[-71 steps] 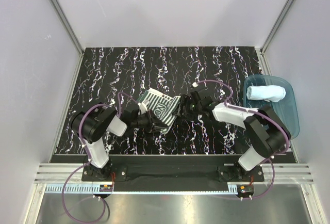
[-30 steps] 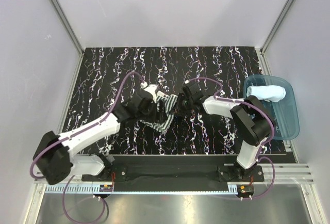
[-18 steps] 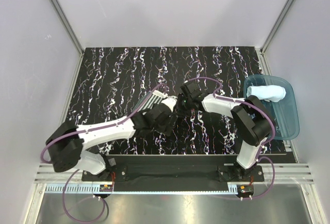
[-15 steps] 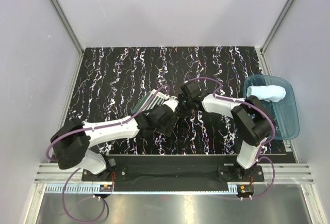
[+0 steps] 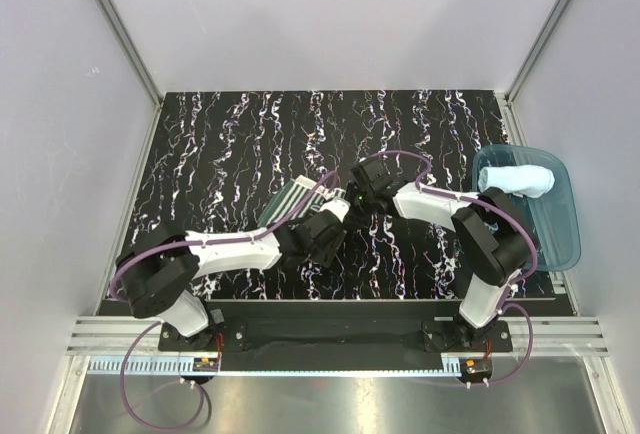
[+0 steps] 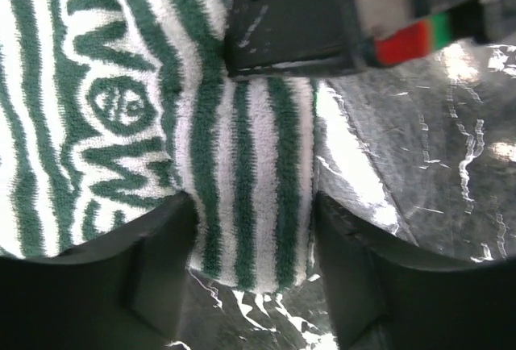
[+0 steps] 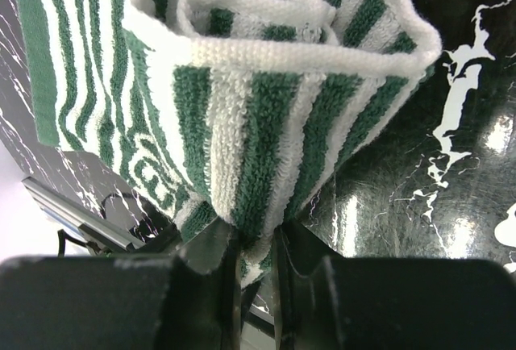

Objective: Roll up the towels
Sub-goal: Roll the towel

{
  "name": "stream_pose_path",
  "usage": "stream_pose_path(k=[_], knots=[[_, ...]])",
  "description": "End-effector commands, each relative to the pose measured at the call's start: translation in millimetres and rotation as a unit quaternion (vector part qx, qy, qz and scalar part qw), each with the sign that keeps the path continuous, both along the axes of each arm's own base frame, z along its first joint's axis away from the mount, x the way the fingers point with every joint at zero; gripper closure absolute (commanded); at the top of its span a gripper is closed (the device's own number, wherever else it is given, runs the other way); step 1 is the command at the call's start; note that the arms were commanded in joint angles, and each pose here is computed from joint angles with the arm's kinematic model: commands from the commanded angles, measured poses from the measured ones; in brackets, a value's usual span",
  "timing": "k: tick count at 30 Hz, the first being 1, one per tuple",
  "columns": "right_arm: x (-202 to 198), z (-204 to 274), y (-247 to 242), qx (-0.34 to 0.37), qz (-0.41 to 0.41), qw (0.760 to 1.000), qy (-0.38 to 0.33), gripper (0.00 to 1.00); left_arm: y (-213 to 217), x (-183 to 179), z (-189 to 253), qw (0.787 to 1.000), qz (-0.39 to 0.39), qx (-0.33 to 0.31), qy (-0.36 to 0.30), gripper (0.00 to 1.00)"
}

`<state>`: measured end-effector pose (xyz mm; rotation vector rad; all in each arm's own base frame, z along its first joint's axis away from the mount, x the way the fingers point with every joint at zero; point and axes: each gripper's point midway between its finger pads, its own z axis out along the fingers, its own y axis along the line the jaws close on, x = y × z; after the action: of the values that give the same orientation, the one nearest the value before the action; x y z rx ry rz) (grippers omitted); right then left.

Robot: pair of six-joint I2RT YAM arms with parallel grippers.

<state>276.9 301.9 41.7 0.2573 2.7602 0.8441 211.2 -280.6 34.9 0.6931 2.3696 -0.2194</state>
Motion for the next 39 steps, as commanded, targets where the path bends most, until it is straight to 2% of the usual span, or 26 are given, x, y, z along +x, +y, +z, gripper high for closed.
stream_pose_path(k=[1,3,4,7,11,12,15,18,21,22,26,27,30,35,36,39], knots=[[-24,10,4,0.012,0.025,0.999,0.035,0.95,-8,2,-11,1.000,-0.002,-0.011,-0.004,0.45],[-26,11,5,0.018,0.027,0.999,0.038,0.94,-10,1,-14,1.000,-0.010,-0.010,-0.001,0.57],[-26,12,6,0.021,0.028,0.999,0.039,0.94,-11,0,-15,1.000,-0.014,-0.010,0.001,0.67],[-28,13,7,0.023,0.032,0.998,0.044,0.92,-14,-1,-20,1.000,-0.023,-0.007,0.009,0.81],[-30,17,1,0.009,0.032,0.999,0.039,0.74,-17,-4,-25,0.999,-0.035,-0.002,0.022,0.83],[-32,17,-5,-0.004,0.030,0.999,0.044,0.64,-21,-3,-23,0.999,-0.038,-0.004,0.023,0.83],[-28,23,-24,-0.052,0.017,0.998,0.027,0.45,-20,-6,-22,0.999,-0.037,-0.005,0.032,0.84],[-14,39,-49,-0.082,-0.017,0.996,0.000,0.32,-20,-9,-17,0.998,-0.031,-0.023,0.044,0.83],[2,57,-78,-0.092,-0.059,0.994,-0.022,0.25,-21,-18,-12,0.996,-0.033,-0.056,0.068,0.82],[4,60,-87,-0.094,-0.071,0.993,-0.026,0.17,-20,-15,-8,0.994,-0.027,-0.072,0.072,0.82],[14,95,-110,-0.083,-0.110,0.987,-0.079,0.14,-24,-19,1,0.982,-0.025,-0.144,0.116,0.81],[16,102,-109,-0.074,-0.110,0.987,-0.094,0.14,-26,-27,1,0.976,-0.038,-0.163,0.139,0.81],[14,118,-106,-0.041,-0.117,0.985,-0.122,0.14,-21,-20,8,0.961,-0.027,-0.216,0.169,0.80],[-1,123,-87,0.037,-0.081,0.986,-0.140,0.15,-21,-15,16,0.938,-0.024,-0.266,0.223,0.79],[3,129,-79,0.063,-0.072,0.983,-0.158,0.16,-24,-20,19,0.928,-0.036,-0.281,0.243,0.78],[-6,120,-59,0.115,-0.042,0.981,-0.151,0.17,-24,-17,28,0.904,-0.034,-0.323,0.277,0.77]])
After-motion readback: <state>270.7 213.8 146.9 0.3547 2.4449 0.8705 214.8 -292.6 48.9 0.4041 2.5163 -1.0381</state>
